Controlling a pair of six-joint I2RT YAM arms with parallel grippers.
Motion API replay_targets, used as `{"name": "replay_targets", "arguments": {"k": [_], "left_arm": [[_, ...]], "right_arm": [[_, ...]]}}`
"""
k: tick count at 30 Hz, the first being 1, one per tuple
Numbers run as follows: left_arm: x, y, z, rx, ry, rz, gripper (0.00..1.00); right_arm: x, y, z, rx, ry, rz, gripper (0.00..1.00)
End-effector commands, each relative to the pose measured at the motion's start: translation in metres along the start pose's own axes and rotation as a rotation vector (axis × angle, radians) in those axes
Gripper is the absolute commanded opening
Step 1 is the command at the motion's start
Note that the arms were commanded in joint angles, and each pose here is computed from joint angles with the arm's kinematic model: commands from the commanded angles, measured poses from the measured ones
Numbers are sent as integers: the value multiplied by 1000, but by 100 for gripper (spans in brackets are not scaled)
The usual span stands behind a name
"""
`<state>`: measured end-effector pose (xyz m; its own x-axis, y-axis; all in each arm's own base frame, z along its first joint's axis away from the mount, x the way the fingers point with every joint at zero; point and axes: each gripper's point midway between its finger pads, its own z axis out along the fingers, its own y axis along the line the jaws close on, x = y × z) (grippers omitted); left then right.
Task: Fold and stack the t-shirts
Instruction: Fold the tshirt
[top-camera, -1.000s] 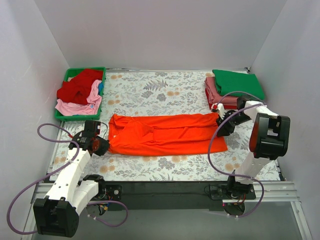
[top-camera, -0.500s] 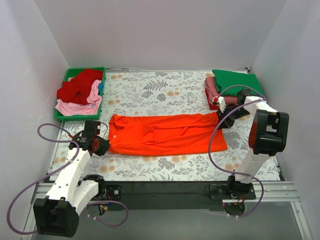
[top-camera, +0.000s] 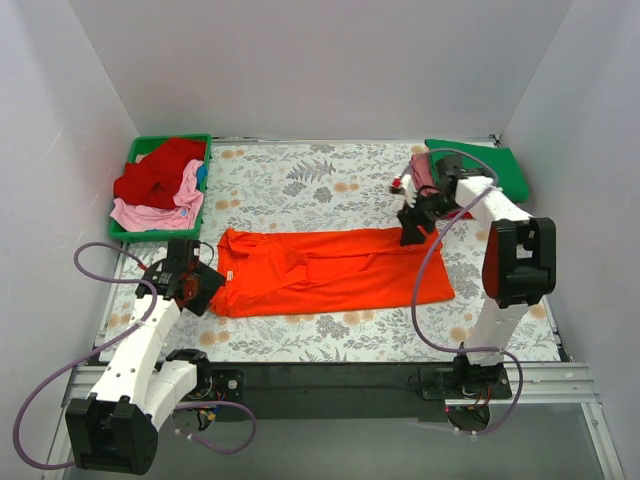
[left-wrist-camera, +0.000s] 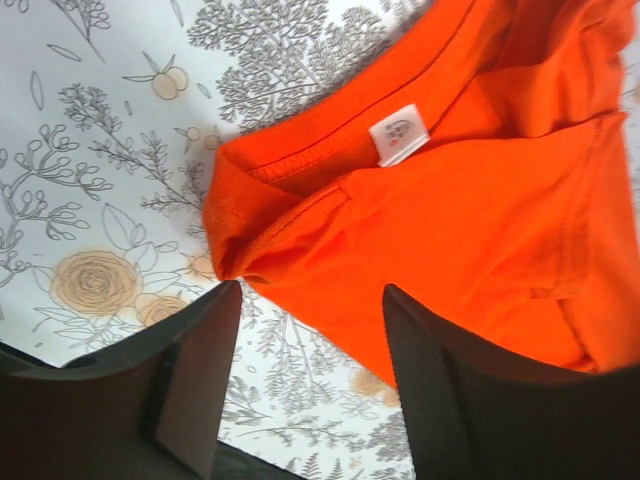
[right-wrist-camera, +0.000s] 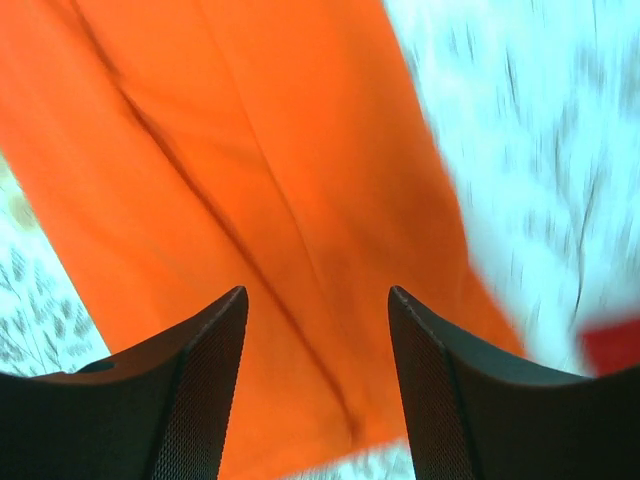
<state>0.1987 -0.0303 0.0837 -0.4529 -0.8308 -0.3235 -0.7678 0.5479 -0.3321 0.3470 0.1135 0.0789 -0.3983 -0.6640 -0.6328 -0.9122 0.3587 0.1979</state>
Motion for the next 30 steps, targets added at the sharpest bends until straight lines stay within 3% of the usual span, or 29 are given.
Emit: {"name": "replay_targets", "arguments": {"k": [1,4,6,7,8,10,15,17,26,29,30], "left_arm": [[-14,-17,-18,67,-39,20,60],[-15,-26,-28,136,-44,95,64],[-14,-45,-44,278,-51,148,66],[-15,-50,-50,322,-63,161,66],[-18,-55,-56,365,-90,182,67],[-15,-66,-75,477,-101,202,68],[-16,-71,-90,551,-132,249,70],[-16,-71,-89,545,-126,255,70],[-14,-75,-87,561,-116,273,70],[-12,-76,-86,567,-108,277,70],[-11,-76,-85,566,-105,278,70]], "right_arm": [[-96,43,24,-107,-97,-166,66],[-162,71,66,-226,-140,-157,66],[-176,86,115,-314,-95,-30,66],[-217,82,113,-292,-160,-60,67],[-210,75,147,-305,-118,30,68],[-248,74,161,-285,-168,68,70],[-247,56,215,-155,-198,135,87],[-246,54,229,-148,-196,151,86],[-193,96,264,-264,-47,207,69],[-179,108,270,-288,-3,205,58],[-179,110,272,-288,0,204,49]]}}
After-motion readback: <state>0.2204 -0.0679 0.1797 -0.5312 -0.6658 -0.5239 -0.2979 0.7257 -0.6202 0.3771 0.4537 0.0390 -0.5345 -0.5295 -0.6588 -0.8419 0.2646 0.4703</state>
